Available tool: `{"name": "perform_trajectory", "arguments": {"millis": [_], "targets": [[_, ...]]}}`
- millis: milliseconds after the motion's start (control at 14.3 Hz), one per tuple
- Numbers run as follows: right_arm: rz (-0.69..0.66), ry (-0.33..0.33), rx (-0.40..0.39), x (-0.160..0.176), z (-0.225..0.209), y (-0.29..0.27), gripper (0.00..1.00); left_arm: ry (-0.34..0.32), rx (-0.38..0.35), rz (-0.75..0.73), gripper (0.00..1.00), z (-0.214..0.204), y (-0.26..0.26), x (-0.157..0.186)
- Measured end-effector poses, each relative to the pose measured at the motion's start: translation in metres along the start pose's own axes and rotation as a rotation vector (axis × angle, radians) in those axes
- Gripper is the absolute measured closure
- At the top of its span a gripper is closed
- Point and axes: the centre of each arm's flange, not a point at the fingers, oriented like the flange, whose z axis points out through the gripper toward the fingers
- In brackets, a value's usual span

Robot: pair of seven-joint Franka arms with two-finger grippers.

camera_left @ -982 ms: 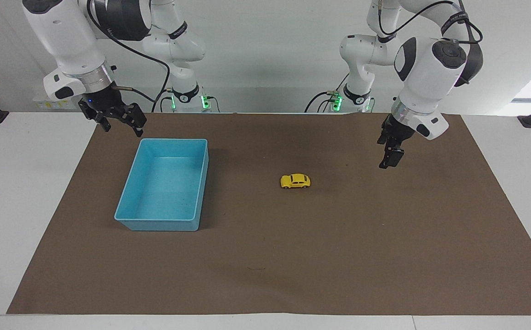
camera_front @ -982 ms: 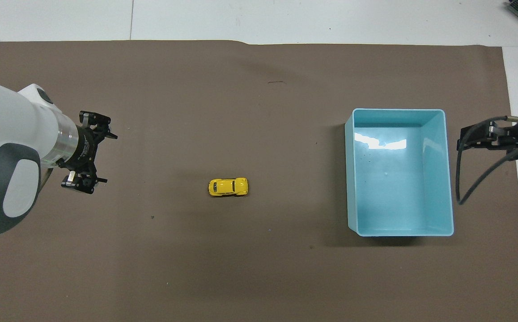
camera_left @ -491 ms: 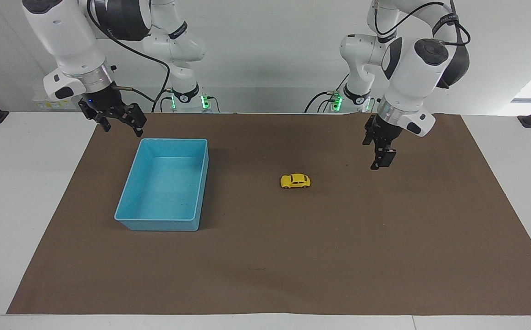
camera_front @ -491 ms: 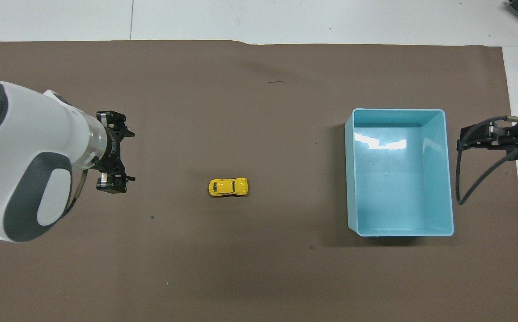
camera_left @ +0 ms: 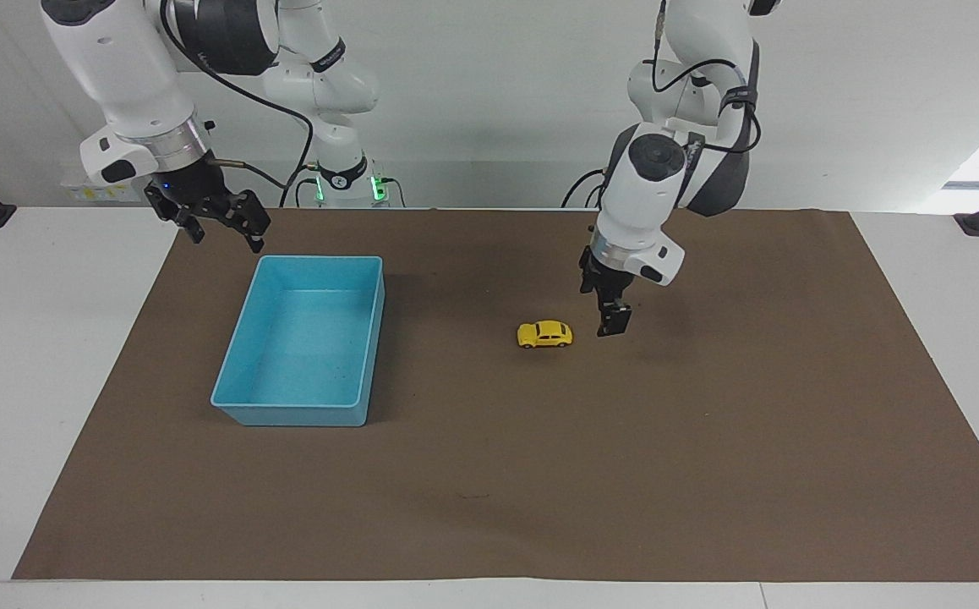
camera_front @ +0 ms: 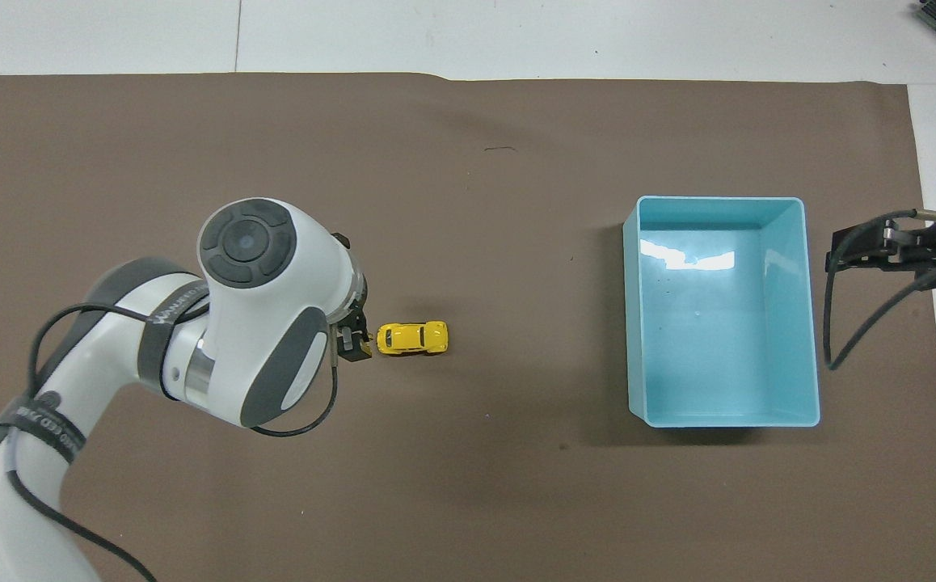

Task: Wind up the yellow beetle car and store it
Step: 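Lower the left gripper onto the yellow car and press it down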

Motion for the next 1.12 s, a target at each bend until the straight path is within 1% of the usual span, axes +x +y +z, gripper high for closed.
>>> {"name": "perform_trajectory", "arguments": {"millis": [140,280,701,911,982,1052,1122], "targets": [[0.0,0.0,0.0,0.0,0.0,0.0,0.0,-0.021,-0.005,0.004,0.0,0.019,-0.007,-0.016],[0.0,0.0,0.0,0.0,0.0,0.0,0.0,-0.033,-0.013,0.002,0.0,0.036,-0.014,-0.023],[0.0,0.0,0.0,0.0,0.0,0.0,0.0,-0.01,0.009,0.035,0.0,0.084,-0.048,-0.033],[0.0,0.0,0.0,0.0,0.0,0.0,0.0,0.001,0.019,0.039,0.0,0.096,-0.051,-0.034],[0.0,0.0,0.0,0.0,0.0,0.0,0.0,0.003,0.021,0.038,0.07,0.097,-0.052,-0.033],[0.0,0.0,0.0,0.0,0.0,0.0,0.0,0.005,0.021,0.036,0.07,0.098,-0.051,-0.032],[0.0,0.0,0.0,0.0,0.0,0.0,0.0,0.005,0.021,0.037,0.16,0.098,-0.051,-0.031]]}}
